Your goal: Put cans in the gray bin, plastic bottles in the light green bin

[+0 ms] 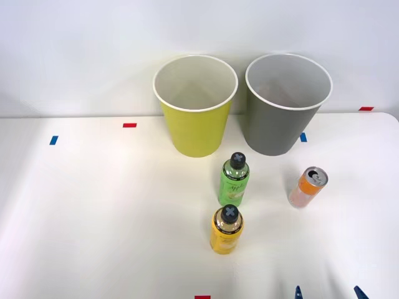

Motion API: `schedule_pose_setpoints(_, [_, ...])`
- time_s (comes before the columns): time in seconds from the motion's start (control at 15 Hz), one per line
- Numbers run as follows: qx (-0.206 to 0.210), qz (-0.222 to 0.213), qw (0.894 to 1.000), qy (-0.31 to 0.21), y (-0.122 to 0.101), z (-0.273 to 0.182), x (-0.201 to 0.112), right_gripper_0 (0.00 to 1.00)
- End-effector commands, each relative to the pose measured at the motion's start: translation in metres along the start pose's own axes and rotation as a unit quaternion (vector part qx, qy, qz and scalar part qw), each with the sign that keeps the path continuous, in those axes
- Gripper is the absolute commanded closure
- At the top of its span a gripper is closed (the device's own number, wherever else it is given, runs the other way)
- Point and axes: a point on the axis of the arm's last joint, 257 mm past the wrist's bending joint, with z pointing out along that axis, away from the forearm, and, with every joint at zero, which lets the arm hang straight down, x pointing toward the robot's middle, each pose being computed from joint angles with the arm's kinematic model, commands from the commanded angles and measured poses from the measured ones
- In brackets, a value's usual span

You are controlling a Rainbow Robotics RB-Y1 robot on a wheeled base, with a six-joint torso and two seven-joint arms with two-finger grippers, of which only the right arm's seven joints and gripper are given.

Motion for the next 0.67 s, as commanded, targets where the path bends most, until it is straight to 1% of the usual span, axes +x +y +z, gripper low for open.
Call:
schedule_pose_setpoints(0.07, [0.000, 0.000, 1.000, 0.000, 0.0000, 0.0000, 0.0000, 0.00])
schedule_pose_setpoints(0.67, [0.000, 0.000, 1.000, 0.000, 0.0000, 0.0000, 0.0000, 0.00])
